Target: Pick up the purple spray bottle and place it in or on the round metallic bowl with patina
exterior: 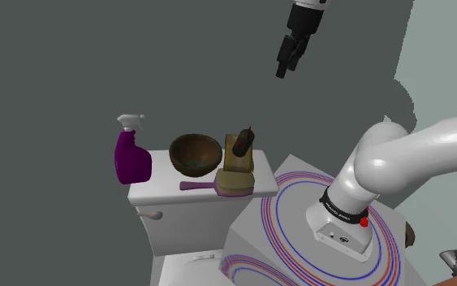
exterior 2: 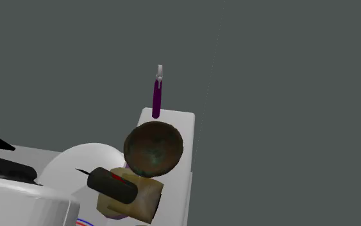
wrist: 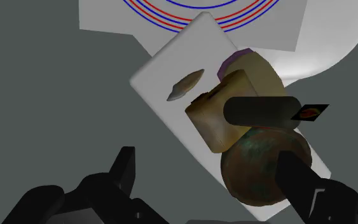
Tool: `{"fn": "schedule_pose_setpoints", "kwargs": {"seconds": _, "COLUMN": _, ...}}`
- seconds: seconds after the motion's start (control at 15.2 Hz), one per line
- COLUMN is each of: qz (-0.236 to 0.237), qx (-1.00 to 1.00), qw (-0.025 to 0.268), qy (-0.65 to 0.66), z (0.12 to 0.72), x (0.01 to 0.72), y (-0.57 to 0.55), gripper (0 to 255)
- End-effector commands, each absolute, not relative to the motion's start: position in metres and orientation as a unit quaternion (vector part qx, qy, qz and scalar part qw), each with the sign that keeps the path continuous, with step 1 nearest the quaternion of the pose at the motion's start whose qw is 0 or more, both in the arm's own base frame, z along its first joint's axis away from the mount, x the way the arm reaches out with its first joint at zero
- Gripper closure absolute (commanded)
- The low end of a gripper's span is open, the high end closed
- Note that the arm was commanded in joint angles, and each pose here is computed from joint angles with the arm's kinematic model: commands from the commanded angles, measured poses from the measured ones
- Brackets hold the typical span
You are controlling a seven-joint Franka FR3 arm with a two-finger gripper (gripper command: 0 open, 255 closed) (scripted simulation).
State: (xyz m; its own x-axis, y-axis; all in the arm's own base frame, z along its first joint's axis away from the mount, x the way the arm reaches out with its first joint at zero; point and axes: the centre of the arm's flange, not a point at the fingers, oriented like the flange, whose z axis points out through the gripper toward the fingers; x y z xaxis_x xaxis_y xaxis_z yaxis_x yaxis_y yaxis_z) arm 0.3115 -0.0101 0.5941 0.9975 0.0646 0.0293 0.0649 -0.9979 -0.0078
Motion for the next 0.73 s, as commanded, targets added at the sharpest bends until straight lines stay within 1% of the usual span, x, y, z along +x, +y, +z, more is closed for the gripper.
{"fn": "schedule_pose_setpoints", "kwargs": {"seconds": 0.0, "qz": -0.015, "qx": -0.999, "qw": 0.004, "qy": -0.032, "z": 0.594, "x": 0.312, "y": -0.010, "gripper": 0}}
{"fn": "schedule_pose_setpoints", "kwargs": {"seconds": 0.66, "qz": -0.079, "qx": -0.985, "qw": 0.049, "qy": -0.146, "z": 0.504, "x": 0.376, "y": 0.027, "gripper": 0}}
